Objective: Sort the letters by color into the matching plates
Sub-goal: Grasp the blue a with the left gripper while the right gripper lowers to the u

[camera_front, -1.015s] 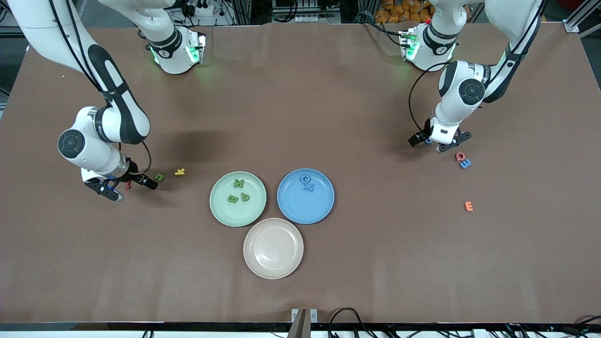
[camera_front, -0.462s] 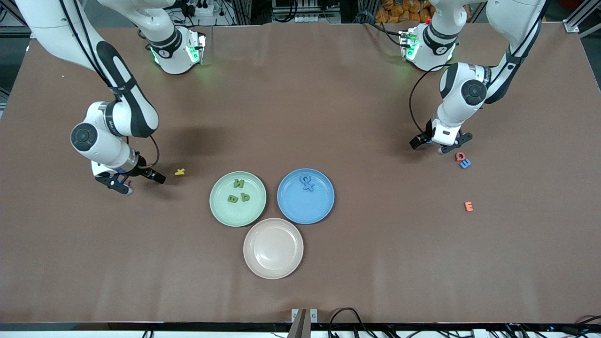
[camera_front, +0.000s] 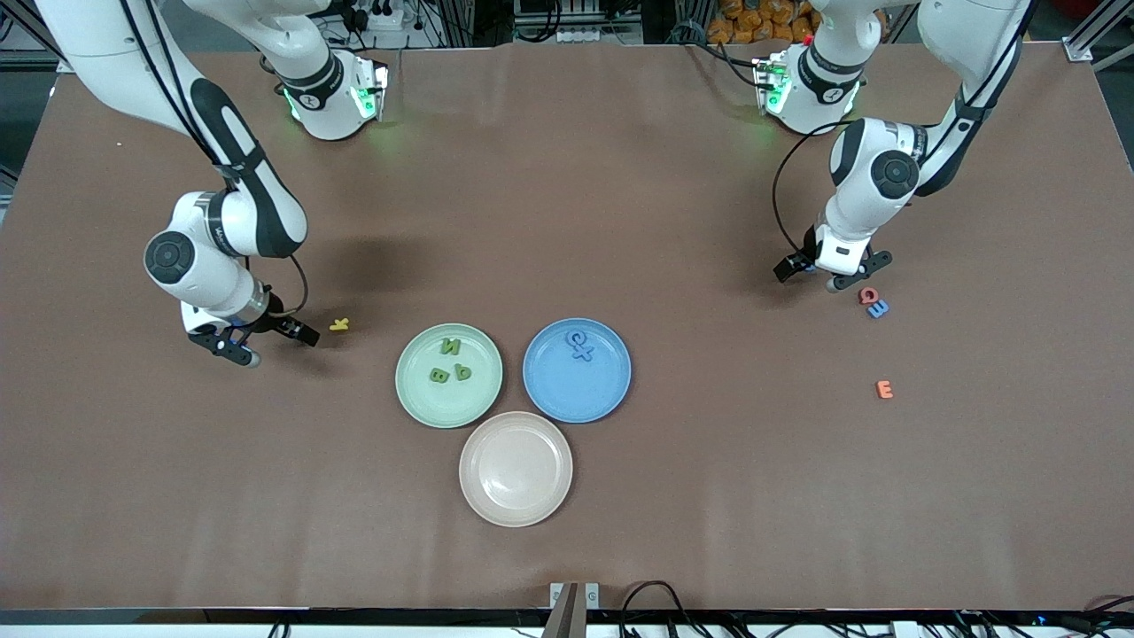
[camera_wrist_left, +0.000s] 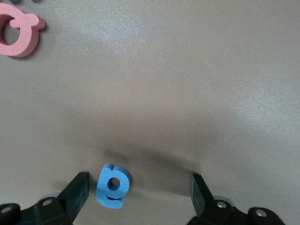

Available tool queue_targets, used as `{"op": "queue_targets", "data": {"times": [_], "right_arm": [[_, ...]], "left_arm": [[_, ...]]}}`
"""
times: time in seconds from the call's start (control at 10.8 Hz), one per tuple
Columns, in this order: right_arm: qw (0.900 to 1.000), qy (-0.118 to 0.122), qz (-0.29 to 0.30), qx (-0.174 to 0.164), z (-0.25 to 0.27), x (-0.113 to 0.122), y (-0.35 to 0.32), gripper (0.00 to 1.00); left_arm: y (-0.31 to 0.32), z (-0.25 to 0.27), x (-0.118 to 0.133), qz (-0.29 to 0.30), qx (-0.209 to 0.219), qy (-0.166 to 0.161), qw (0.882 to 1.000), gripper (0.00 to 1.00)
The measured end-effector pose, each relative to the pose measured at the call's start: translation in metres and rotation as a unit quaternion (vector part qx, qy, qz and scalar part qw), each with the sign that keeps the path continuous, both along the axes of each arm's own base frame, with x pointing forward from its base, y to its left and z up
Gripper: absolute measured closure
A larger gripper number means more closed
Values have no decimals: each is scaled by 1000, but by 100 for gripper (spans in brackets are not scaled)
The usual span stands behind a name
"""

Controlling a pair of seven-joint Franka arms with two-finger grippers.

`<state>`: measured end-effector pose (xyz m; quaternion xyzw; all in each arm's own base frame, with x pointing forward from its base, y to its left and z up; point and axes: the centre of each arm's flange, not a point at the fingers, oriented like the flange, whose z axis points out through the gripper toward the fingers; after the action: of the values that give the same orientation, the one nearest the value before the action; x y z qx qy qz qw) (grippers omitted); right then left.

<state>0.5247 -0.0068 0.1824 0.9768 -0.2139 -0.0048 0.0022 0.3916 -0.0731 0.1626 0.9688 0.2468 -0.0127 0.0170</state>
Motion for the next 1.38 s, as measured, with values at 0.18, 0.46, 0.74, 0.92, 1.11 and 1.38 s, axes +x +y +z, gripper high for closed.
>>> {"op": "queue_targets", "data": {"times": [0.18,0.46,0.74,0.92,1.11,1.38], "right_arm": [[1000,1,0,0,-4,-1,0,3],[1000,1,1,0,-6,-2,0,16],[1000,2,2,-1,-6,-3,0,38],[1000,3,5,-1,-8,-4,0,44],[1000,4,14,-1,-9,-4,-1,57],[1000,1,17,-1,-8,-3,0,74]], "left_arm": [[0,4,2,0,1,-6,1000,25],[0,8,4,0,1,-11,1000,67],[0,12,4,-1,3,-15,1000,71],[0,14,7,0,2,-19,1000,72],[-1,22,19,0,1,-33,999,72],[-7,45,47,-3,4,-42,999,72]]}}
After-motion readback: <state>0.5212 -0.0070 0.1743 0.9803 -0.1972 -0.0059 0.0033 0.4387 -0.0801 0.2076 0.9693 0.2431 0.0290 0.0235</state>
